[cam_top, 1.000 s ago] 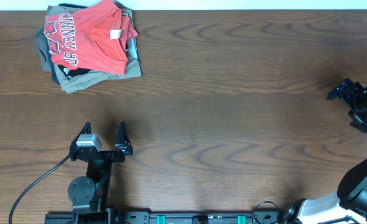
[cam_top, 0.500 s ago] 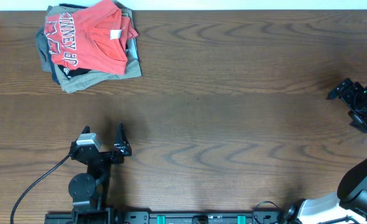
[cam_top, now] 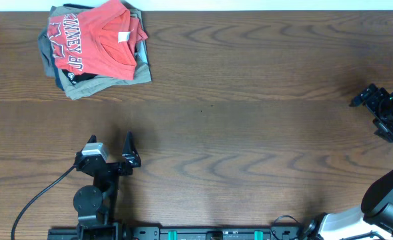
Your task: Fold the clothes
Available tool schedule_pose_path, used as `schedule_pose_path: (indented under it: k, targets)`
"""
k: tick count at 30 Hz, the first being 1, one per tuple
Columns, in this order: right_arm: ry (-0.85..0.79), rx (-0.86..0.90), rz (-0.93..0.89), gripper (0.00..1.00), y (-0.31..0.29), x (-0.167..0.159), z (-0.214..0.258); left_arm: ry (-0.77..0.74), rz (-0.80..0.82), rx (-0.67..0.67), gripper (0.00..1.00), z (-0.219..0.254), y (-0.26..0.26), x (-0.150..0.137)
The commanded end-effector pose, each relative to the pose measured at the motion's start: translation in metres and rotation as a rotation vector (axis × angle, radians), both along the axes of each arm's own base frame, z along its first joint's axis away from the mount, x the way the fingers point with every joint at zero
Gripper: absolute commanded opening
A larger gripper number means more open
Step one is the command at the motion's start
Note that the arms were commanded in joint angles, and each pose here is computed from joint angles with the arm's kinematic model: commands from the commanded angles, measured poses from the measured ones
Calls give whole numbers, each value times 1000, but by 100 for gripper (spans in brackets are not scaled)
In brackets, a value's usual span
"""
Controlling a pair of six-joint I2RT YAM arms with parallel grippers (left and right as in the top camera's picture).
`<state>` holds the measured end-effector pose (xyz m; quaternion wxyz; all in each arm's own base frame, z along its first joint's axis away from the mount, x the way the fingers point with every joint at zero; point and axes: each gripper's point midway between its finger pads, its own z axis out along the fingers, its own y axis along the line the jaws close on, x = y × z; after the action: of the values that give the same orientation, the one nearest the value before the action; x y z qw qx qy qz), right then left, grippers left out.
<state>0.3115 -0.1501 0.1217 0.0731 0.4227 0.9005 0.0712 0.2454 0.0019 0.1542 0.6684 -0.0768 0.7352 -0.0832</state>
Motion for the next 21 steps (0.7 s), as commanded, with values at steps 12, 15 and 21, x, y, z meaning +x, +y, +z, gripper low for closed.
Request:
schedule_pose_path:
  k: [12, 15, 21]
  targets:
    - [-20, -22, -8, 99, -5, 0, 8, 49, -4, 13, 98, -14, 0, -1]
    - [-13, -18, -5, 99, -4, 0, 6, 49, -4, 13, 98, -14, 0, -1]
    - [-10, -16, 2, 99, -1, 1, 5, 49, -4, 13, 98, -14, 0, -1]
